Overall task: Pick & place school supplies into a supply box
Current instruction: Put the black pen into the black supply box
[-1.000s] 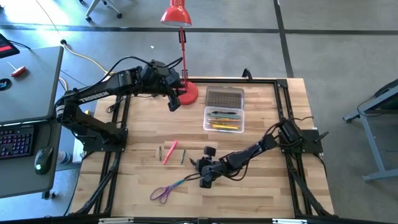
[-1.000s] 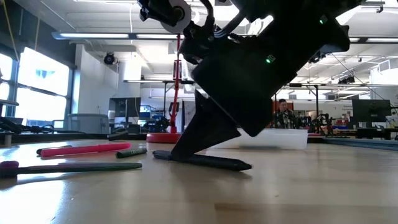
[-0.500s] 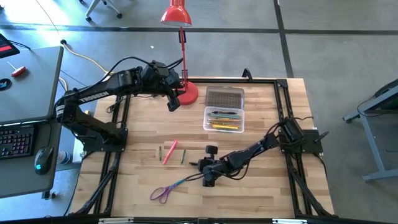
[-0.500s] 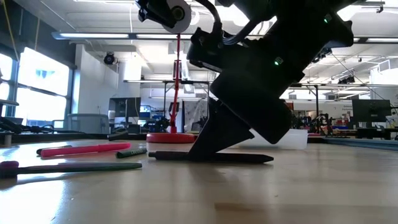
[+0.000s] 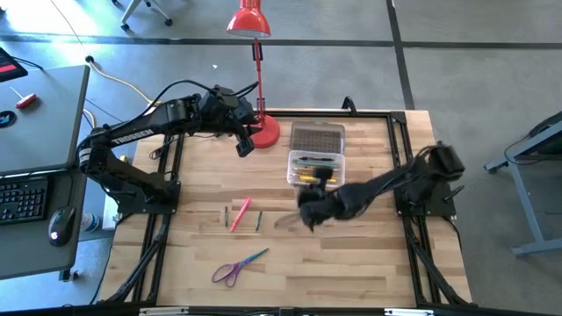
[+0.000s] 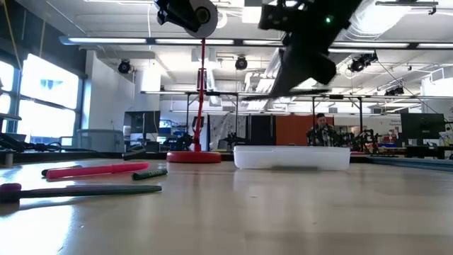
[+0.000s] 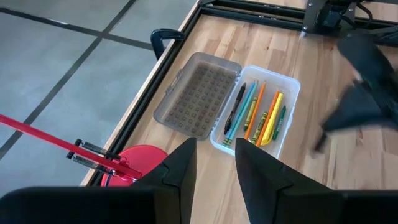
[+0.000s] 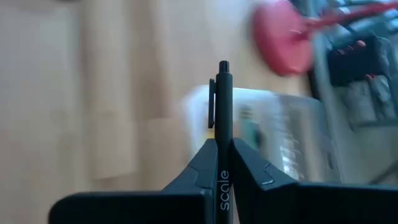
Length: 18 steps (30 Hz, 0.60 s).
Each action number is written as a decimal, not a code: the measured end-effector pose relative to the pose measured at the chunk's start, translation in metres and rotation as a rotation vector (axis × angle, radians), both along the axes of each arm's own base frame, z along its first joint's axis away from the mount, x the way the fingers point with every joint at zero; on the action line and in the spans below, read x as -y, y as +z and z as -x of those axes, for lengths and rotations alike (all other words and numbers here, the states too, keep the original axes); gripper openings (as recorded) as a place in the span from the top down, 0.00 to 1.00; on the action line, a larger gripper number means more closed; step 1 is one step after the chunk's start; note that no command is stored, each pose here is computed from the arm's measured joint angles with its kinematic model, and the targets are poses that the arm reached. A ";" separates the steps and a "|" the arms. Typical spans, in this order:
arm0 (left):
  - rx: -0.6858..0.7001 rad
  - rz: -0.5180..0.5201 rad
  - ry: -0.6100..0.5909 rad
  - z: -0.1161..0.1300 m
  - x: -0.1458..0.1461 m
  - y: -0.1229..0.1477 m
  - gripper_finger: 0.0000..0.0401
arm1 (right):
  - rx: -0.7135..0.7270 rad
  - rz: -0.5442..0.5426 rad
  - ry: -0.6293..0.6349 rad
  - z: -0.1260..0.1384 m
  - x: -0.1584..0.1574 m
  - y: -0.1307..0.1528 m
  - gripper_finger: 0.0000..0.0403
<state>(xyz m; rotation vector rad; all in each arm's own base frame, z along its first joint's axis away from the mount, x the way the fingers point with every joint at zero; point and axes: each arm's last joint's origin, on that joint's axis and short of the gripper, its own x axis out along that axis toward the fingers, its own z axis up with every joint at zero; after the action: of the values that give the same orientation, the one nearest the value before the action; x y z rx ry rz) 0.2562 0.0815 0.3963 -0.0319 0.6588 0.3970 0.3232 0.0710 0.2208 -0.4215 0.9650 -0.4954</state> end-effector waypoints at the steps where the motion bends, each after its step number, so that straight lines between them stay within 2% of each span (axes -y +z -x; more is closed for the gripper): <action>1: 0.000 0.000 0.000 0.000 0.000 0.000 0.65 | 0.003 0.010 -0.025 0.004 0.008 0.008 0.98; 4: 0.002 0.005 0.003 0.000 0.000 0.000 0.65 | 0.035 -0.019 -0.093 0.011 0.034 0.018 0.98; 8: -0.020 0.012 0.000 0.001 0.001 -0.002 0.65 | 0.030 -0.137 -0.080 0.020 0.065 -0.017 0.95; 13: -0.031 0.061 0.022 0.003 0.001 -0.004 0.65 | 0.106 -0.235 -0.043 0.029 0.093 -0.050 0.95; 18: -0.011 0.167 -0.057 0.007 0.006 -0.003 0.65 | 0.174 -0.323 -0.021 0.033 0.106 -0.060 0.95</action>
<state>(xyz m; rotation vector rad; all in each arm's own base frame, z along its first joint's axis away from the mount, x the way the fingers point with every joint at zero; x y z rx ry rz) 0.2497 0.0752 0.3935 -0.1700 0.7008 0.2869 0.2903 -0.0346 0.1607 -0.0759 0.8630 -0.3800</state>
